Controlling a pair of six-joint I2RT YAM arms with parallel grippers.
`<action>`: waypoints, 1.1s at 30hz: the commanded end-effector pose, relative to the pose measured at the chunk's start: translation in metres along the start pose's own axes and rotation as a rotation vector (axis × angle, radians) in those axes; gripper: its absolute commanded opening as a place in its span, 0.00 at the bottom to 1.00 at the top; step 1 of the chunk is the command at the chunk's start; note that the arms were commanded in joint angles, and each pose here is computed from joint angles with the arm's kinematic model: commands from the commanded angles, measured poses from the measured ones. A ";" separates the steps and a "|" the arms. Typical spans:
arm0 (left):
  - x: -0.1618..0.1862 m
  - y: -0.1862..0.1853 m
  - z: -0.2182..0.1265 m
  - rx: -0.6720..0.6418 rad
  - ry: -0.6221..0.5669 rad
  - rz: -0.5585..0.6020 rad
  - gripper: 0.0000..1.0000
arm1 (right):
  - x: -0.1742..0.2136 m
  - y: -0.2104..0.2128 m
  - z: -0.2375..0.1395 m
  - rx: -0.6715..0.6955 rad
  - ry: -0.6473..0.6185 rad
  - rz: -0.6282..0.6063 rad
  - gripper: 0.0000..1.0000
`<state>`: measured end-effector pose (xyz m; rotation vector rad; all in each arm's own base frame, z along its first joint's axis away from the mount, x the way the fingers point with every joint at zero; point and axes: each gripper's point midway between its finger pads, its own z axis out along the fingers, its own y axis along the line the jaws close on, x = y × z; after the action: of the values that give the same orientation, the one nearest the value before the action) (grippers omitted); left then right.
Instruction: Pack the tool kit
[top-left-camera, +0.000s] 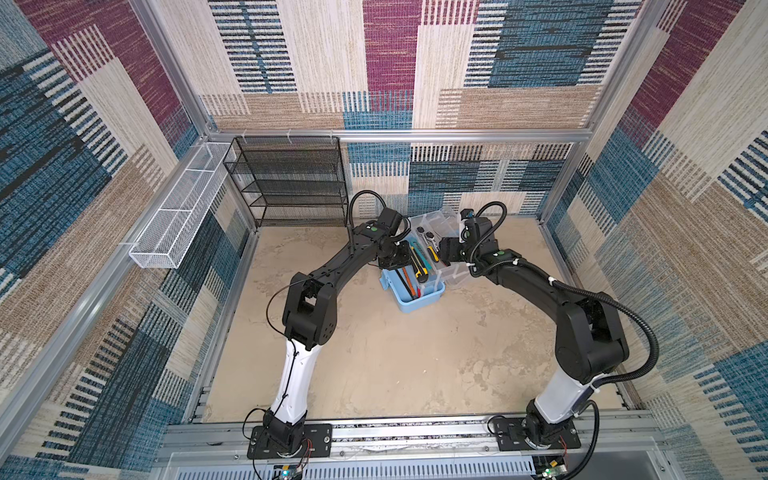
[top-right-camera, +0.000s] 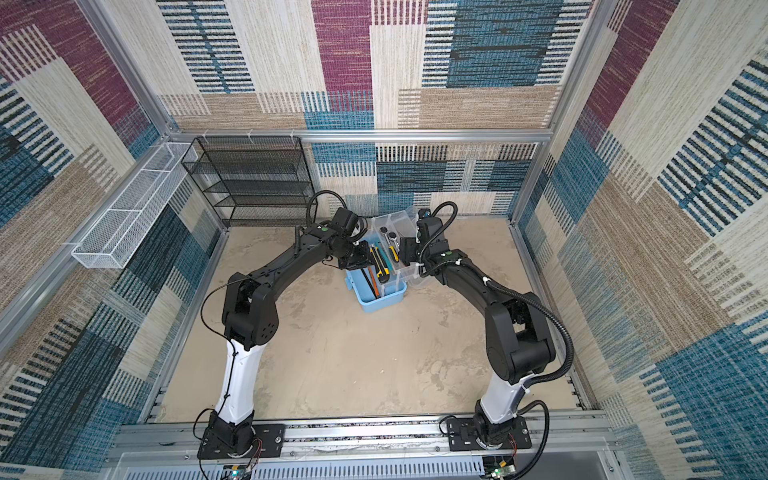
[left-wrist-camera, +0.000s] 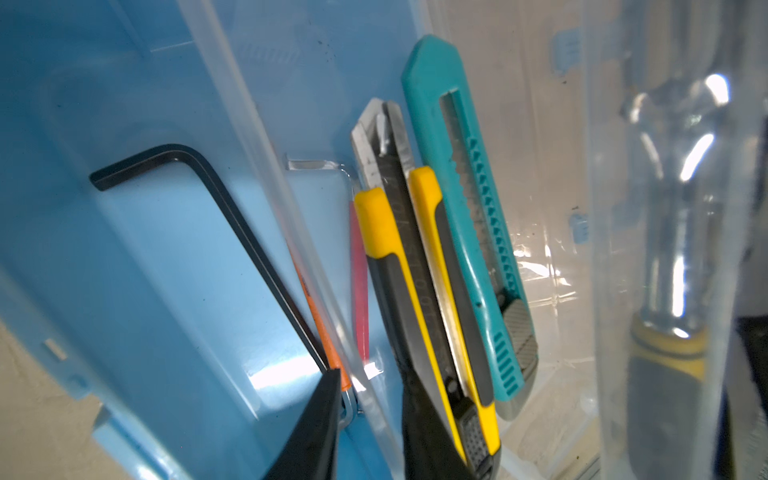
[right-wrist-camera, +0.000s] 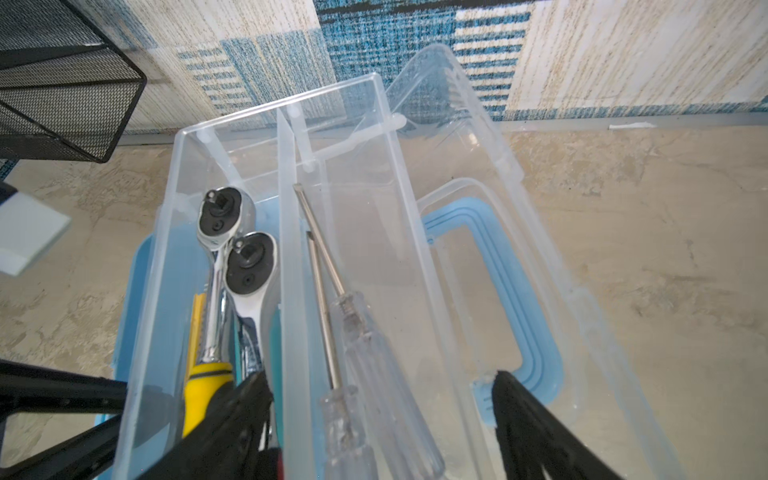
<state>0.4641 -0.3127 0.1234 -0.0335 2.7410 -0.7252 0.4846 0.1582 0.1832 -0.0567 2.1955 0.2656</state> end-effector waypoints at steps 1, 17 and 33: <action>0.003 0.003 0.004 -0.005 0.016 -0.001 0.26 | -0.012 0.001 -0.001 0.010 -0.035 -0.005 0.87; 0.007 0.014 0.011 -0.019 0.039 -0.022 0.16 | -0.039 -0.005 -0.017 0.057 -0.098 -0.024 0.94; 0.013 0.009 -0.013 -0.011 0.023 0.016 0.34 | -0.030 -0.086 -0.019 -0.001 -0.132 -0.015 1.00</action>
<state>0.4538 -0.3034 0.1180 -0.0468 2.7759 -0.7260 0.4943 0.0668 0.1909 0.0089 2.1358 0.1711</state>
